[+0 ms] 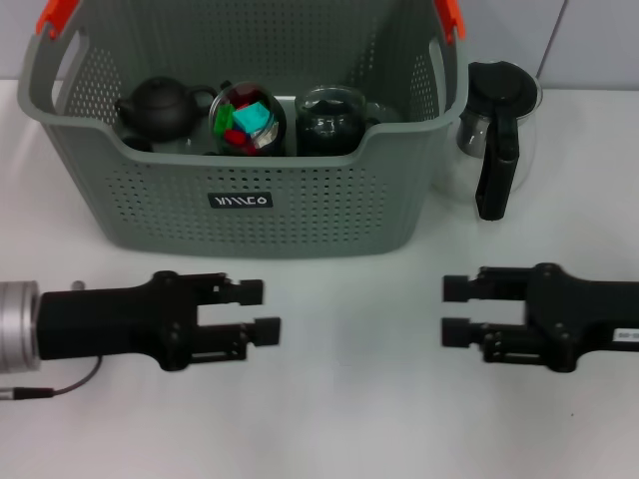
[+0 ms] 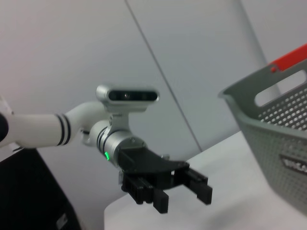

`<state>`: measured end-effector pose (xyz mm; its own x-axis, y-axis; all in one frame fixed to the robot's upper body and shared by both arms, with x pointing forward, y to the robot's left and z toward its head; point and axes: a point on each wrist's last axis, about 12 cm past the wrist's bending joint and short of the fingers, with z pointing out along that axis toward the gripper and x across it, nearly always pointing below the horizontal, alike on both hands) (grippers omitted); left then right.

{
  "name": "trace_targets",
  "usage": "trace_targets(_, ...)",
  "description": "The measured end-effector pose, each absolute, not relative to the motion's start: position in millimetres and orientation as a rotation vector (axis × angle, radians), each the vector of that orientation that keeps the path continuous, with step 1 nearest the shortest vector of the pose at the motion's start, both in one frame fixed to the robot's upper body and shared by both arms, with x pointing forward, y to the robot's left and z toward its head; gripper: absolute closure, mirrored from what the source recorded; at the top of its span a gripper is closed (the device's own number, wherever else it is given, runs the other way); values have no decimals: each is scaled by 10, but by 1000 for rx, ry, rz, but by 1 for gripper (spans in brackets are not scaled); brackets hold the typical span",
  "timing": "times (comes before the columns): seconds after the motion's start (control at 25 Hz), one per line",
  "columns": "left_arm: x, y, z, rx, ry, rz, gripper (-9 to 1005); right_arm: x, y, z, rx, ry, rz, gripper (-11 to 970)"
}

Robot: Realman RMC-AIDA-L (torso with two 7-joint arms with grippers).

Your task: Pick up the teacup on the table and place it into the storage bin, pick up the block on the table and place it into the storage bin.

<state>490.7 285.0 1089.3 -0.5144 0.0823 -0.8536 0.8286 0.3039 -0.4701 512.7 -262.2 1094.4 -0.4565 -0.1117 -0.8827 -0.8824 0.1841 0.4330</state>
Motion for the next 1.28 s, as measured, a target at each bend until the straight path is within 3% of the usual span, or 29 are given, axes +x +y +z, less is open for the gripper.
trace_targets(0.2,4926,2714,10881,959,1750,-1257,343,5150,-2496,10864,-997,1780,1347,309)
trace_targets(0.76,4988,2736,10813,1103,1844,-1168,346,5106,-2548,10755,-1185,1720,1191,319)
trace_targets(1.28,5015,2830,10782,1067,1906,-1115,341,5112,-2525,10757,-1285,1729,1192,319)
